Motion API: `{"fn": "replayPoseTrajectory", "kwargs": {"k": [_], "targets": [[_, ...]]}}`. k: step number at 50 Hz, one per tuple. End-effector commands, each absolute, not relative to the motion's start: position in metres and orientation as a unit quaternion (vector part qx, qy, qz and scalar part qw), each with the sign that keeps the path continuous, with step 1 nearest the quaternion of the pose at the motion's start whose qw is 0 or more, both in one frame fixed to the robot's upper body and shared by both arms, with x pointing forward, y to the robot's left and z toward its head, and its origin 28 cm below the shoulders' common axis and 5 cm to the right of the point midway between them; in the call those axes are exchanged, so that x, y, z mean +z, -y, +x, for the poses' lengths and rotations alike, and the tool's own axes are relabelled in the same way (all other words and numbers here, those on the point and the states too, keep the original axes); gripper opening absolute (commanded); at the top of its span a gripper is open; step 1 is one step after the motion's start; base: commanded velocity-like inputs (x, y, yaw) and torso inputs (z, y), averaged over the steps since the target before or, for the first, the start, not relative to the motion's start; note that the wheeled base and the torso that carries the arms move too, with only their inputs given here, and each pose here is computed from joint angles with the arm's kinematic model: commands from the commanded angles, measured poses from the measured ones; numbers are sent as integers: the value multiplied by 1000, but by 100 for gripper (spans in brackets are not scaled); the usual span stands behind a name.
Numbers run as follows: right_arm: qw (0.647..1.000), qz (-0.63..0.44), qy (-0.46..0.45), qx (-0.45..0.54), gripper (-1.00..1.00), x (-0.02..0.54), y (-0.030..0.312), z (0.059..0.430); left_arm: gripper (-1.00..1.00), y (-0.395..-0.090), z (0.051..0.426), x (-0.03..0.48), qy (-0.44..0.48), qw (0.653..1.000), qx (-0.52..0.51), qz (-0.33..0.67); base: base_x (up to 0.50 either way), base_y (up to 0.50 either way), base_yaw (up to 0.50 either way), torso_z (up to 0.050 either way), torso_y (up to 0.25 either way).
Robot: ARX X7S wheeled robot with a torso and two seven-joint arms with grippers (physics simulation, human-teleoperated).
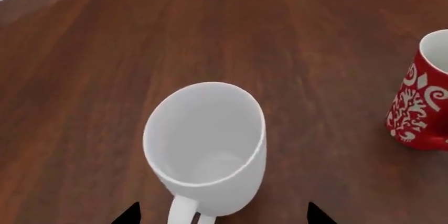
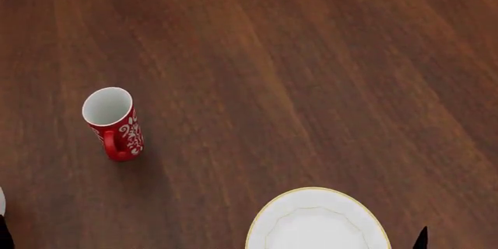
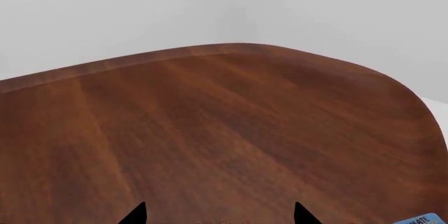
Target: Put the white mug on the plate.
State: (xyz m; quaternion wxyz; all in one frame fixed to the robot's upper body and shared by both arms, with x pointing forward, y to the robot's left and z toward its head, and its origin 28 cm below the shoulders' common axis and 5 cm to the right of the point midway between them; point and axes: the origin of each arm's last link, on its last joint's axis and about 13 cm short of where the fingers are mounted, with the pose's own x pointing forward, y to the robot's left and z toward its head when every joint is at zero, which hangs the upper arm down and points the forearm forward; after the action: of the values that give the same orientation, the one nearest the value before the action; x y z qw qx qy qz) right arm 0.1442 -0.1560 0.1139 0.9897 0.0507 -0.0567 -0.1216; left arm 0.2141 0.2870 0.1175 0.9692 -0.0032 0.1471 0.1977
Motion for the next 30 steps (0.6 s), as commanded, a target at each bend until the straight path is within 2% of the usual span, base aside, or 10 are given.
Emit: {"fn": "replayPoseTrajectory", "kwargs": {"k": [1, 30], "targets": [[990, 51, 56, -122, 100, 112, 156, 145, 100, -295, 224, 111, -164, 964, 207, 10, 0, 0, 0, 0, 0], [990, 49, 57, -119, 100, 116, 154, 143, 100, -310, 228, 93, -201, 953, 226, 7, 0, 0, 0, 0, 0]]}}
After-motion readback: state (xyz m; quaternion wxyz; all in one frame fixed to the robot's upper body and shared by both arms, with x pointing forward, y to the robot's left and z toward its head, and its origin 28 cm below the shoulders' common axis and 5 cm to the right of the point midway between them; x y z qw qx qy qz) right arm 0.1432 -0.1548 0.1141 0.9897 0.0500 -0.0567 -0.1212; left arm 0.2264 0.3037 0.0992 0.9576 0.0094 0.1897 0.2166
